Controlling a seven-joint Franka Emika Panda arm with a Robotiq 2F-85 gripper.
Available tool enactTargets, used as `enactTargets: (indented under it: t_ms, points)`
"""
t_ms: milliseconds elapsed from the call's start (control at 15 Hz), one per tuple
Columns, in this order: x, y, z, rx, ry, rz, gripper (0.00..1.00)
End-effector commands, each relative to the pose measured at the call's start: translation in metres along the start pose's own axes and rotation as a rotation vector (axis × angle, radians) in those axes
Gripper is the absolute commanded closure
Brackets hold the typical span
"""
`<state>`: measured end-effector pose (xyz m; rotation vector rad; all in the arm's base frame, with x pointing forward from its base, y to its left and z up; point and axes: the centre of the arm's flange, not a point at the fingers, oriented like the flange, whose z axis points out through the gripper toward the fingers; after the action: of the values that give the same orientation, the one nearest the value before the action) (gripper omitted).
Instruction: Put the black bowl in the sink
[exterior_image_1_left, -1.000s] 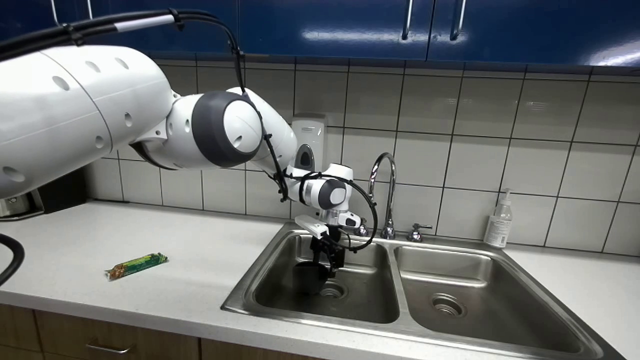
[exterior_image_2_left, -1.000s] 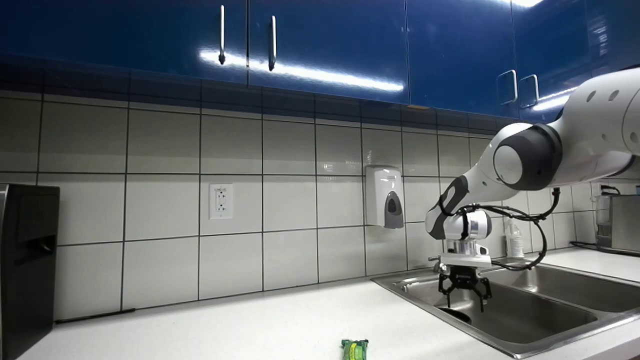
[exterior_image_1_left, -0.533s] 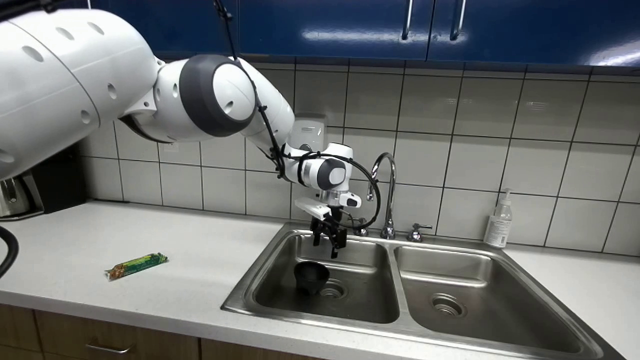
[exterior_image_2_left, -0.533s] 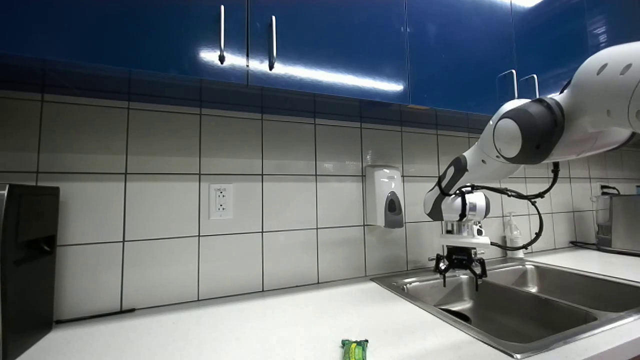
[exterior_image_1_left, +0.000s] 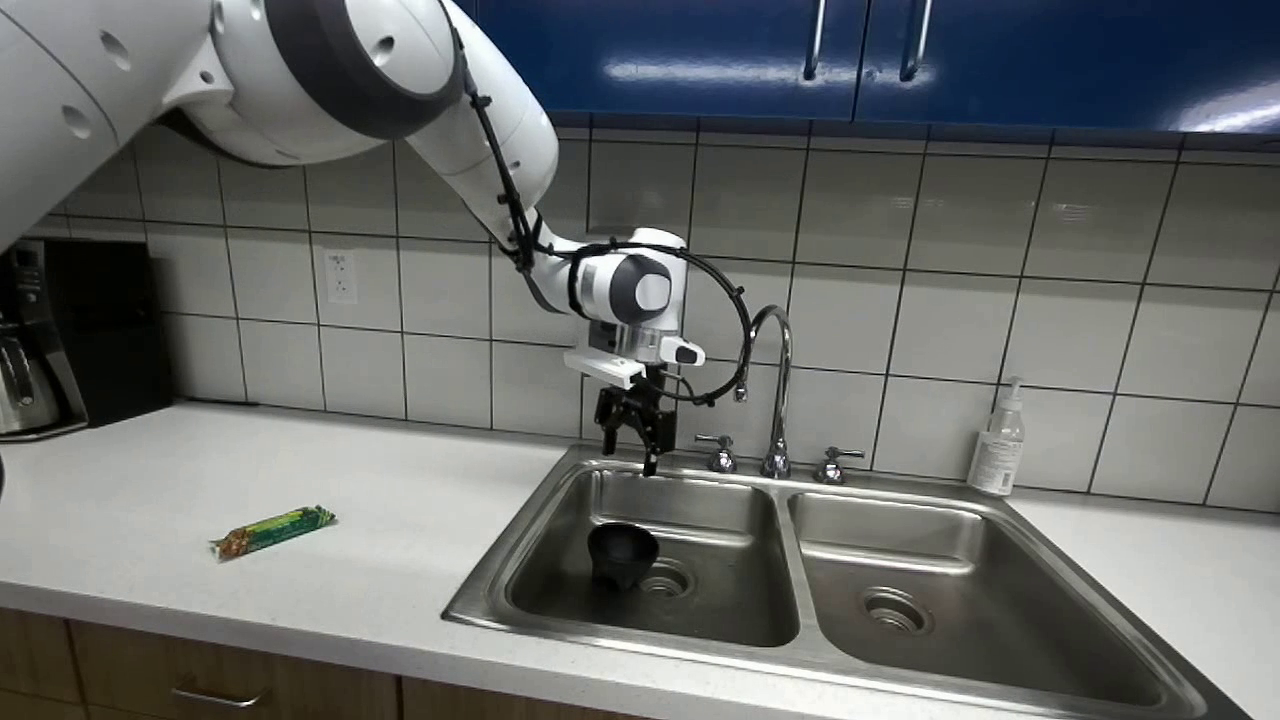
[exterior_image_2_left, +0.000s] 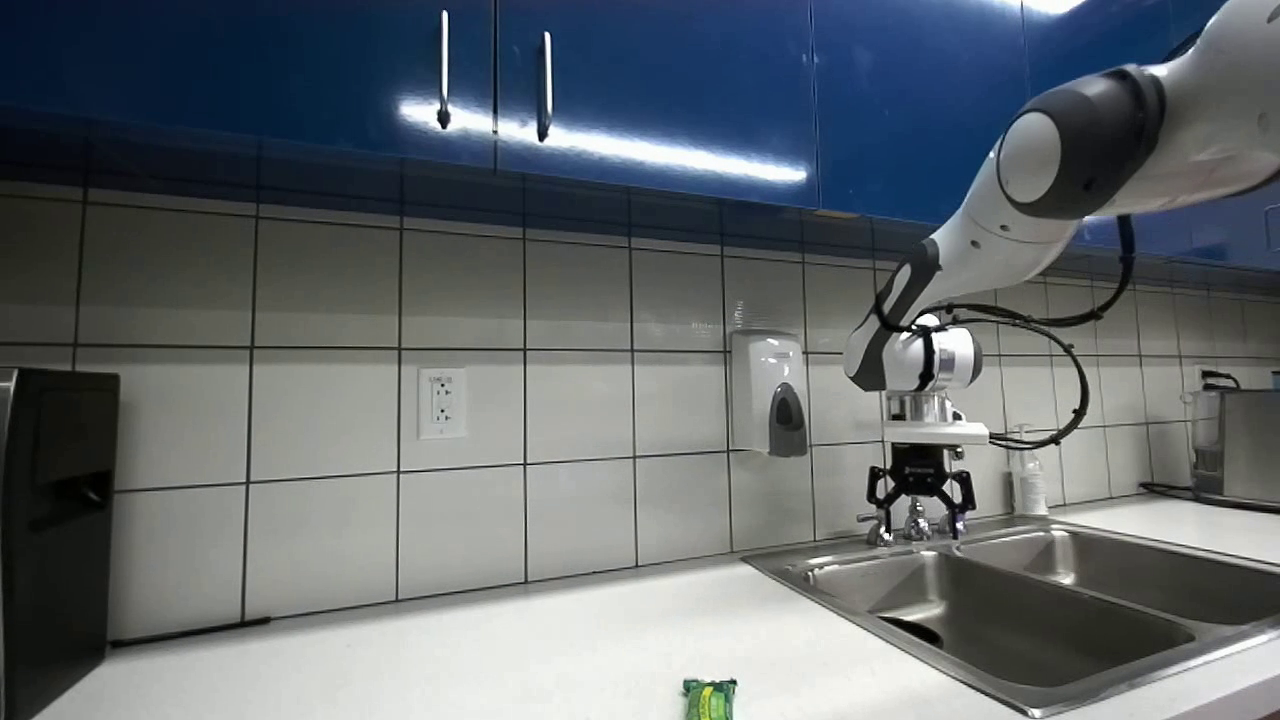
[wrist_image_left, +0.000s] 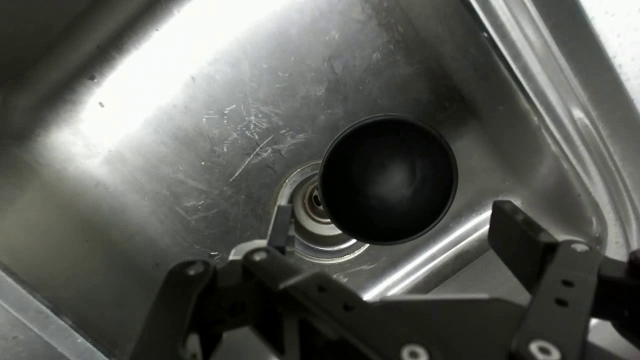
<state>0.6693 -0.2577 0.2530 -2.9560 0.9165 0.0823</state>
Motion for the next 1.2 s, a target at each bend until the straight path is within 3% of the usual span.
enactTargets:
  t_ms: [0,667,1133]
  points:
    - [-0.056,0.006,-0.031,-0.011,-0.011,-0.063,0.0]
    - [-0.139,0.018,-0.083,0.0,-0.053,-0.235,0.0]
    - [-0.201,0.03,-0.125,0.006,-0.031,-0.384,0.0]
